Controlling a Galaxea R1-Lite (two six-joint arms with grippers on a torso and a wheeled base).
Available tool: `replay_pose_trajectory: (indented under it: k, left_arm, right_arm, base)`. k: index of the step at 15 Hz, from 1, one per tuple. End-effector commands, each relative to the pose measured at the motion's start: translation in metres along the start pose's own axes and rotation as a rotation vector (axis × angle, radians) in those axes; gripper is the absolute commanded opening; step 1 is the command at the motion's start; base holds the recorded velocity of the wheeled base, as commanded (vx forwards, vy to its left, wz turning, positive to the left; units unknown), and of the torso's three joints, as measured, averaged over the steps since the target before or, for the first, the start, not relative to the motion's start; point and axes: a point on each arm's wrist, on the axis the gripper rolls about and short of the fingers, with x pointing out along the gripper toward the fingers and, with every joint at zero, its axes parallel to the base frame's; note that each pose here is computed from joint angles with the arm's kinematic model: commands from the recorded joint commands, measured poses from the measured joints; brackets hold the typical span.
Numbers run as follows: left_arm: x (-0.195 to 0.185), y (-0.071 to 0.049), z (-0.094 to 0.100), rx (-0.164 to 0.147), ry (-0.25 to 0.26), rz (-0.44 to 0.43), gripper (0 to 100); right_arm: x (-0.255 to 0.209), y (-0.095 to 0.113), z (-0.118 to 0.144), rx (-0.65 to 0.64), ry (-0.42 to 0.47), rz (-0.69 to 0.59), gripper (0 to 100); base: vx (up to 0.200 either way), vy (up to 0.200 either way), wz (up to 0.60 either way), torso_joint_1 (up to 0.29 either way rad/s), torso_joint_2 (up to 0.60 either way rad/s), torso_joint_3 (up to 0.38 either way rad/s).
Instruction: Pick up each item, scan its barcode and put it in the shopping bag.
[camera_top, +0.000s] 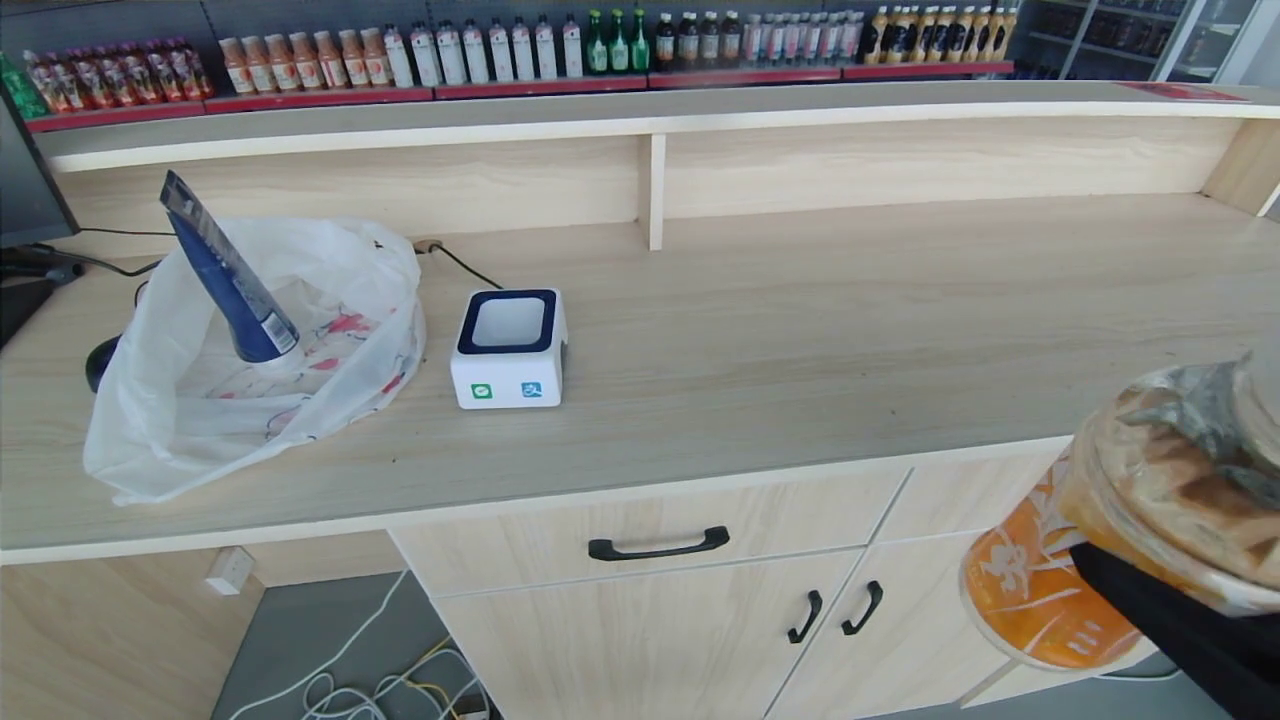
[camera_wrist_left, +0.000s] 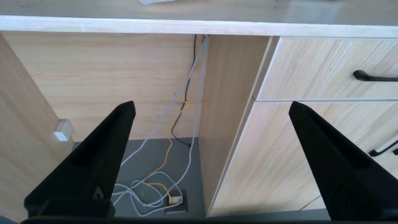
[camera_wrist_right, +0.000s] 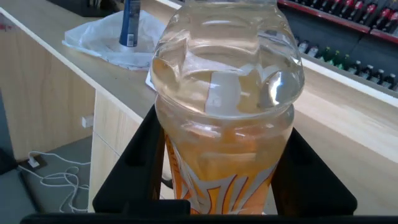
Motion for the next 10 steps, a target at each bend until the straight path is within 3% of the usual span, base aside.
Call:
replay_pose_trajectory:
  k: [1, 10]
  left_arm:
    - [0.0, 0.0, 0.0, -0.001, 0.001, 0.0, 100]
    - [0.0, 0.0, 0.0, 0.0, 0.0, 0.0, 100]
  right_arm:
    - [0.001, 0.008, -0.005, -0.015, 0.018, 0.048, 0]
    - [0.016, 0.02, -0.004, -0.105, 0.015, 0.13, 0]
  base:
    - [0.0, 0.0, 0.0, 0.0, 0.0, 0.0]
    - [0.0, 0.0, 0.0, 0.0, 0.0, 0.0]
